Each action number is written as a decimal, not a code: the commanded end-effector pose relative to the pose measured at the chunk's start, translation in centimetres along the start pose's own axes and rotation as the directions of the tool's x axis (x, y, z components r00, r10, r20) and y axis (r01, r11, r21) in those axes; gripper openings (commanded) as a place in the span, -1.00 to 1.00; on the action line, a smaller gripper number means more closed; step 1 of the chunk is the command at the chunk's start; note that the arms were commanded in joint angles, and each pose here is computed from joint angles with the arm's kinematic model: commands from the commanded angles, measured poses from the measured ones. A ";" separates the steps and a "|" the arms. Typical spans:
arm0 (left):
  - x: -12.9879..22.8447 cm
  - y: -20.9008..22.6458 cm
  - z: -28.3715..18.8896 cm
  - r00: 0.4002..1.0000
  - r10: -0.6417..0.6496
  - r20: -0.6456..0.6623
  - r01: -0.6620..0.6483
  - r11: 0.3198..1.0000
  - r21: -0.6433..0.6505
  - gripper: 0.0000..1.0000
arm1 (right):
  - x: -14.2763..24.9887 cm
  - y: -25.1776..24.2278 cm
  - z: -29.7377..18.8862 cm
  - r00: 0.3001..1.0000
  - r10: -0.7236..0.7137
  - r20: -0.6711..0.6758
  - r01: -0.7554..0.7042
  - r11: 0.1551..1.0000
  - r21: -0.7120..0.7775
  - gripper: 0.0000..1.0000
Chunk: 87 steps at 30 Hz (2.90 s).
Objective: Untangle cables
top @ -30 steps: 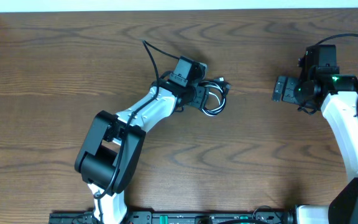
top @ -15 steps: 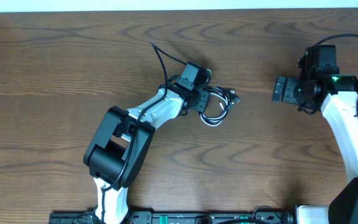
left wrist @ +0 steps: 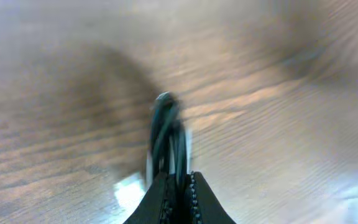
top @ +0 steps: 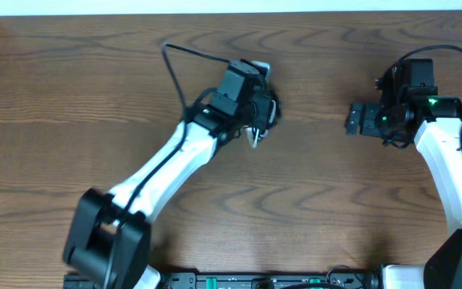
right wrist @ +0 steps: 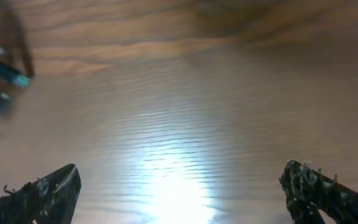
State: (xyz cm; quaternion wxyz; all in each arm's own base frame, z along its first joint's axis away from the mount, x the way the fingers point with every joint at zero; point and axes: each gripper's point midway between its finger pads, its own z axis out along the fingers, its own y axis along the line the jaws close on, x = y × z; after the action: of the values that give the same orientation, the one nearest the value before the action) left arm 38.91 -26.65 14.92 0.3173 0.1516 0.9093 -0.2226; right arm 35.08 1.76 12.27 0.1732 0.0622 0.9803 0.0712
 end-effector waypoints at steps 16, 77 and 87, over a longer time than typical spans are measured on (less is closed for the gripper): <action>-3.4 -9.9 -6.2 0.984 -0.173 -0.052 0.172 0.808 0.563 -0.85 | 3.2 10.5 -3.7 0.913 -0.390 0.122 0.382 0.709 -0.593 0.86; -0.8 -4.7 -6.6 0.993 -0.084 -0.086 0.113 0.895 0.431 0.14 | -1.3 6.0 -0.9 0.977 -0.183 0.107 0.208 0.929 -0.305 -0.98; -2.4 -6.7 -6.3 1.000 -0.029 0.005 0.023 0.871 0.491 0.28 | 1.0 10.6 -0.9 0.952 -0.294 0.082 0.302 0.878 -0.372 -0.98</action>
State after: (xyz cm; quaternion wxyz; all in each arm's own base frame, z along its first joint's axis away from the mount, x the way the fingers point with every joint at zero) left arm 35.26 -28.55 21.85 0.2613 0.1855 0.8397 -0.4384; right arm 35.36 10.32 14.10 0.2041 -0.0946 0.9510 0.2122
